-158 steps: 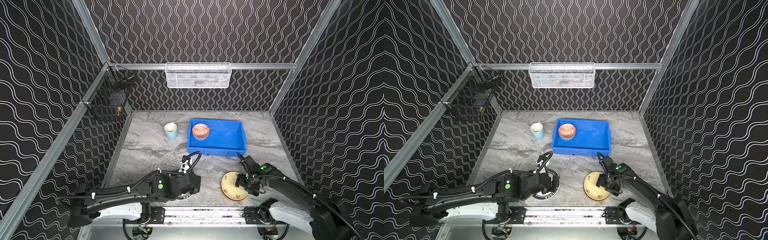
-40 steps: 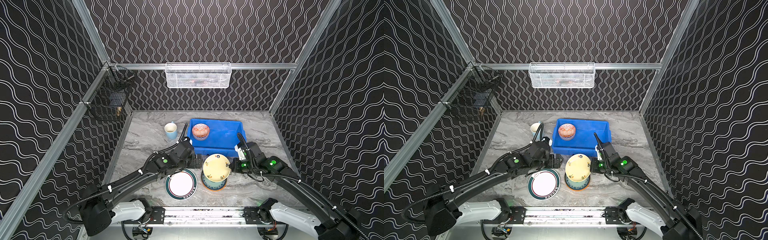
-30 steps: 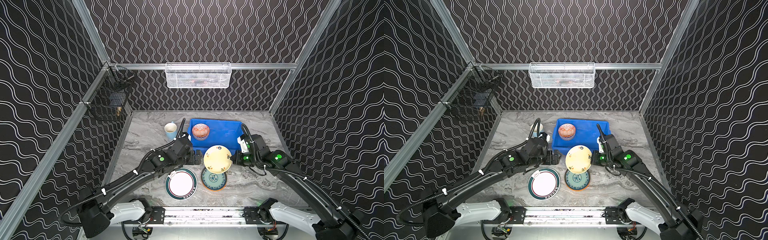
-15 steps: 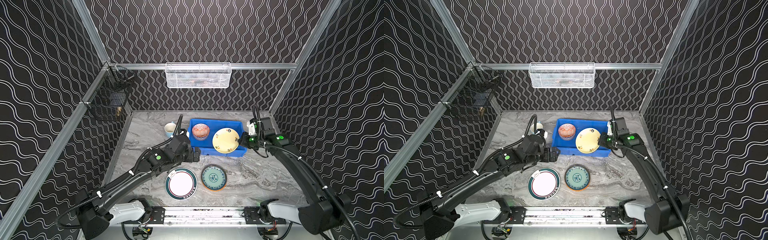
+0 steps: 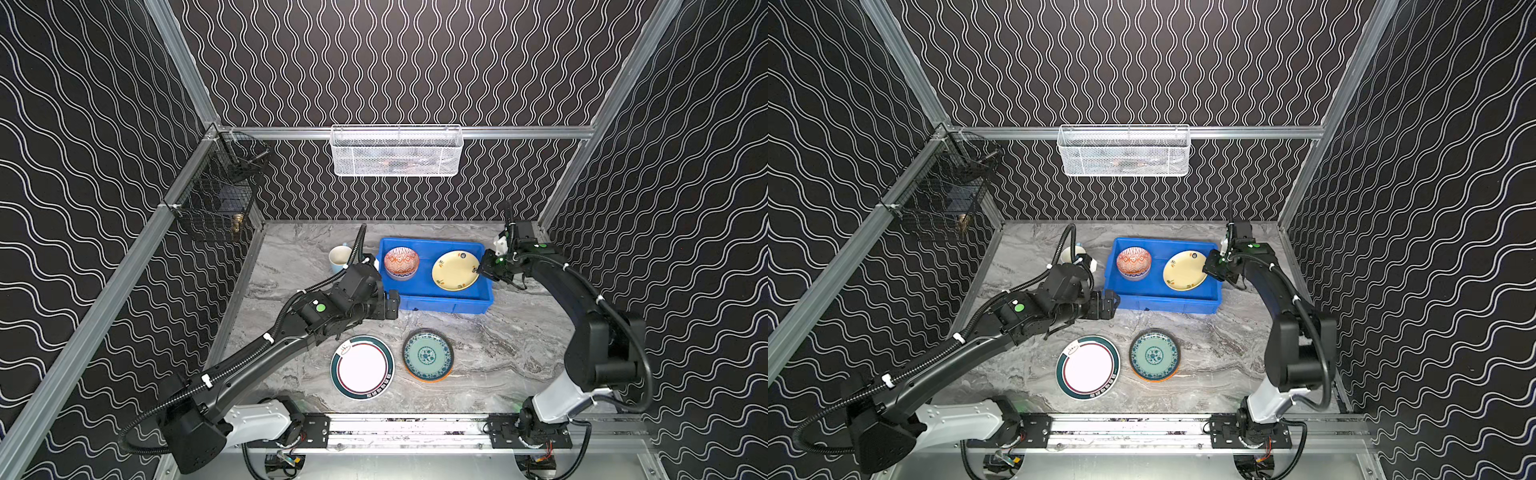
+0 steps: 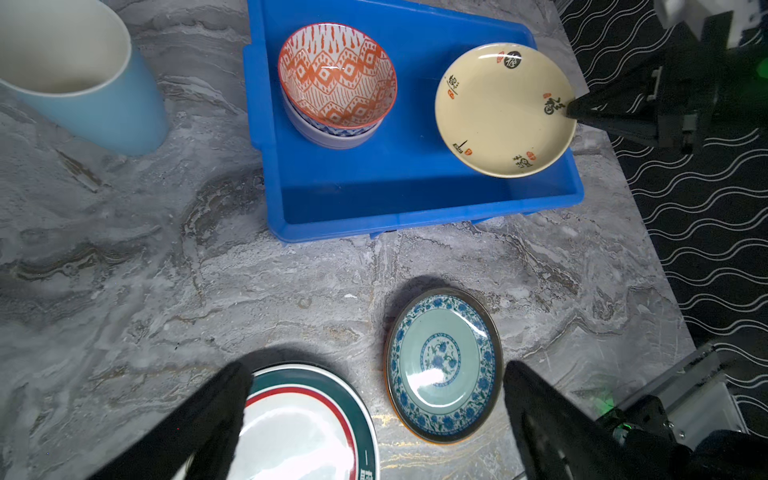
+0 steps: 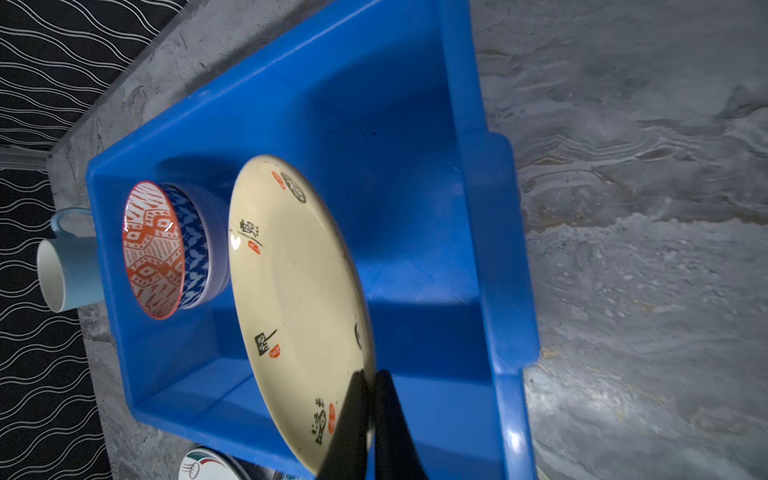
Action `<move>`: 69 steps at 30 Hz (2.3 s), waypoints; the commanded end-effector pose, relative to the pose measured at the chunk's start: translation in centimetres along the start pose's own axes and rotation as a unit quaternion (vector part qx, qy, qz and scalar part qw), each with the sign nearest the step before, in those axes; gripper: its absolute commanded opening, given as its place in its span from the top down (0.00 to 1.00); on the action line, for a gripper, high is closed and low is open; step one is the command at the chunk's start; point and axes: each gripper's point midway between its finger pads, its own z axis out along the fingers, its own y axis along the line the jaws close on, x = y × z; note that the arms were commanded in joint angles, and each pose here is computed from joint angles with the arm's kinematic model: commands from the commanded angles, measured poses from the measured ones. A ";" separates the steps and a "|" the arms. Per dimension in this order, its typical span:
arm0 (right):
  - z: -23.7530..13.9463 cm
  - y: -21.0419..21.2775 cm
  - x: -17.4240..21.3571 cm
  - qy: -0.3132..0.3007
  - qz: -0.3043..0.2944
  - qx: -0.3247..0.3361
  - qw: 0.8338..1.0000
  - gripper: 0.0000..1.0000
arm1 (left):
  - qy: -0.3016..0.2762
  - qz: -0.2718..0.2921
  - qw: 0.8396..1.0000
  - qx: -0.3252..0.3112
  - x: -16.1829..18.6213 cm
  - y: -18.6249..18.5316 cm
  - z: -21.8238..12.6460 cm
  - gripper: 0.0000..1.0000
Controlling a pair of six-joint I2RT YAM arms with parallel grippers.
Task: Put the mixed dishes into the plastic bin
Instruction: 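Lift the cream plate with the right gripper and lower it into the bin, then open the right gripper and move it to the blue-floral plate rim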
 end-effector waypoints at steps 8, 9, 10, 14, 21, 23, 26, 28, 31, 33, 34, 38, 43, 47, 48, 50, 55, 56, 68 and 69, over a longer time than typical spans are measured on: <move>4.4 0.5 -1.4 0.020 0.024 -0.017 0.999 1.00 | 0.005 0.003 1.000 0.000 -0.6 1.9 0.7 0.02; 4.8 0.4 -1.4 0.024 0.026 -0.015 0.999 1.00 | 0.004 0.001 1.000 0.001 -0.8 2.1 0.7 0.01; 5.1 0.5 -1.5 0.025 0.026 -0.014 0.999 1.00 | 0.006 0.000 1.000 0.001 -0.8 2.4 0.8 0.01; 7.0 0.4 -1.4 0.039 0.028 -0.005 0.999 1.00 | 0.006 -0.005 1.000 0.002 -1.2 3.0 1.0 0.01; 8.6 0.7 -1.1 0.053 0.024 0.003 0.998 0.97 | 0.007 -0.010 1.000 0.004 -1.4 3.8 1.1 0.01; 8.8 0.7 -1.0 0.054 0.023 0.003 0.998 0.94 | 0.007 -0.011 1.000 0.004 -1.5 4.0 1.0 0.01; 9.0 0.7 -0.9 0.062 0.022 0.002 0.998 0.87 | 0.008 -0.013 1.000 0.006 -1.4 4.1 1.0 0.01; 9.1 0.7 -0.6 0.068 0.021 0.003 0.997 0.81 | 0.008 -0.015 1.000 0.008 -1.4 4.1 1.1 0.01; 8.8 0.8 -0.5 0.069 0.019 0.002 0.997 0.67 | 0.006 -0.017 1.000 0.011 -1.4 4.1 0.9 0.01; 8.1 1.0 -0.6 0.065 0.014 0.003 0.998 0.66 | 0.004 -0.020 1.000 0.013 -1.4 4.1 0.9 0.01; 7.7 1.1 -0.7 0.063 0.012 0.005 0.998 0.65 | 0.003 -0.022 1.000 0.015 -1.4 4.1 0.8 0.01; 4.8 1.8 -1.0 0.045 -0.006 0.007 0.999 0.64 | -0.002 -0.031 0.999 0.023 -1.4 3.9 0.5 0.01; -0.9 4.3 0.7 0.021 -0.038 -0.025 0.999 0.60 | 0.002 -0.051 0.998 0.036 -0.6 3.7 0.2 0.02; -3.5 5.6 5.3 0.025 -0.070 -0.035 0.997 0.55 | 0.009 -0.067 0.996 0.049 0.5 3.6 -0.1 0.01; -4.0 5.7 6.9 0.029 -0.077 -0.034 0.996 0.54 | 0.009 -0.071 0.996 0.052 0.8 3.7 -0.3 0.02; -4.5 6.1 10.0 0.037 -0.091 -0.034 0.995 0.54 | 0.008 -0.082 0.995 0.057 1.3 3.7 -0.8 0.01; -4.3 5.7 17.2 0.070 -0.102 -0.039 0.992 0.54 | 0.010 -0.101 0.993 0.054 2.9 4.4 -2.0 0.01; -3.5 4.4 18.7 0.084 -0.098 -0.029 0.991 0.54 | 0.014 -0.104 0.993 0.052 3.4 4.6 -2.2 0.01; 0.7 -0.3 24.1 0.123 -0.089 0.018 0.988 0.61 | 0.039 -0.139 0.988 0.053 6.8 5.5 -4.1 0.01; 1.0 -0.7 24.2 0.124 -0.091 0.025 0.988 0.62 | 0.040 -0.138 0.988 0.052 6.8 5.5 -4.2 0.01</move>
